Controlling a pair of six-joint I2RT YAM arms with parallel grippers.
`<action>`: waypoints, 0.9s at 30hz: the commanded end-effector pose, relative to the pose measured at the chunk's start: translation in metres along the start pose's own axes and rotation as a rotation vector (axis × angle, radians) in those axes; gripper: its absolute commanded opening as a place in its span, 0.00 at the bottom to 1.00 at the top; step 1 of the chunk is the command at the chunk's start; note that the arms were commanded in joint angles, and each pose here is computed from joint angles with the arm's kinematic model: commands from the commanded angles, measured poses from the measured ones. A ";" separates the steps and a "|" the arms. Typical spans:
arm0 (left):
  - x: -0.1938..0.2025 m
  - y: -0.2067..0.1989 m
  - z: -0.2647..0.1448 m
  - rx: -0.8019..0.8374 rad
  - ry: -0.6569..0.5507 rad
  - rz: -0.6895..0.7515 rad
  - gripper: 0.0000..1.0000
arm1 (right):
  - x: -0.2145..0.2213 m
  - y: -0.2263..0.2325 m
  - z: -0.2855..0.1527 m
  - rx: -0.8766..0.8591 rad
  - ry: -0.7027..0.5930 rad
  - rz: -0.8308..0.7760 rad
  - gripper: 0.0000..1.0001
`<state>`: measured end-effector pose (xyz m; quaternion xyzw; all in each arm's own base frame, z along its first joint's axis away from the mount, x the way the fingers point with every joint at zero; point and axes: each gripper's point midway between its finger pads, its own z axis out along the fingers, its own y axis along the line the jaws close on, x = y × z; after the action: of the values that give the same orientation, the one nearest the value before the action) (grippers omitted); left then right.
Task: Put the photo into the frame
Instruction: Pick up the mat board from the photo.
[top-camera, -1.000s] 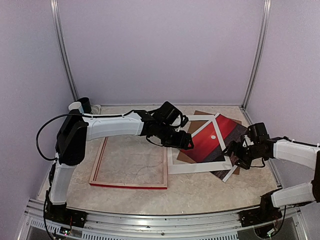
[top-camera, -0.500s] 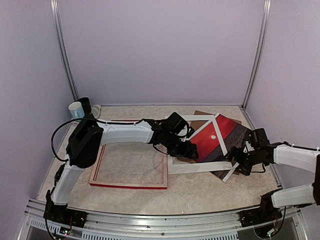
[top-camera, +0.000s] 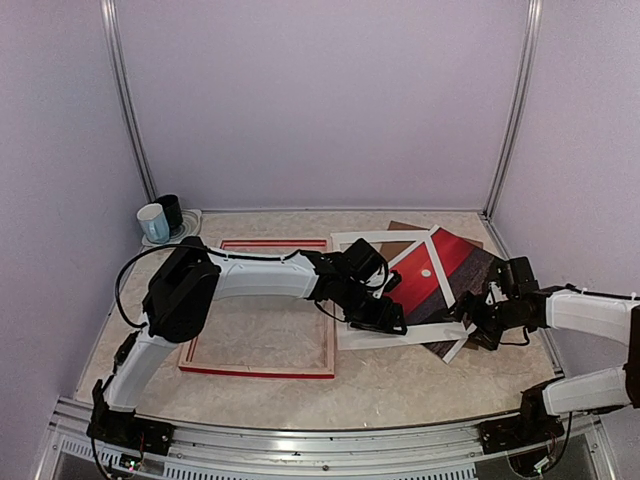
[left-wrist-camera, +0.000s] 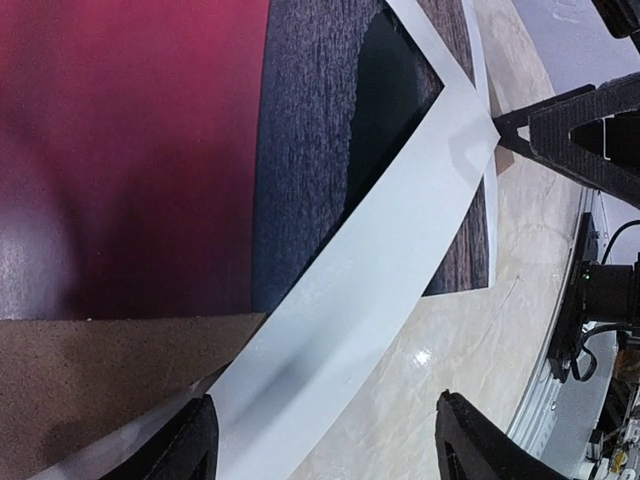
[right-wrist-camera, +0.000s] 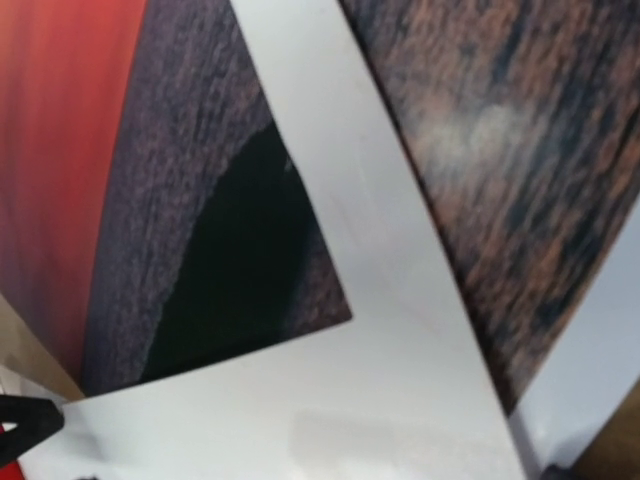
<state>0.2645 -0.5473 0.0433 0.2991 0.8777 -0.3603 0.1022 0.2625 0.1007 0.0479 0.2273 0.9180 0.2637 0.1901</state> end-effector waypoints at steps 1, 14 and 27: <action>0.007 -0.010 0.014 0.045 0.027 0.007 0.73 | 0.005 -0.009 0.003 0.013 0.014 0.030 0.95; 0.025 -0.027 0.027 0.095 0.068 0.026 0.73 | 0.006 -0.024 -0.016 0.088 -0.051 0.057 0.96; 0.032 -0.033 0.033 0.125 0.087 0.028 0.73 | 0.007 -0.047 -0.025 0.172 -0.115 0.111 0.98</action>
<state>0.2296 -0.5714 0.0427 0.3273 0.8523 -0.4015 0.0722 0.2392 0.0725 0.0436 0.2787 0.9154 0.2061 0.2047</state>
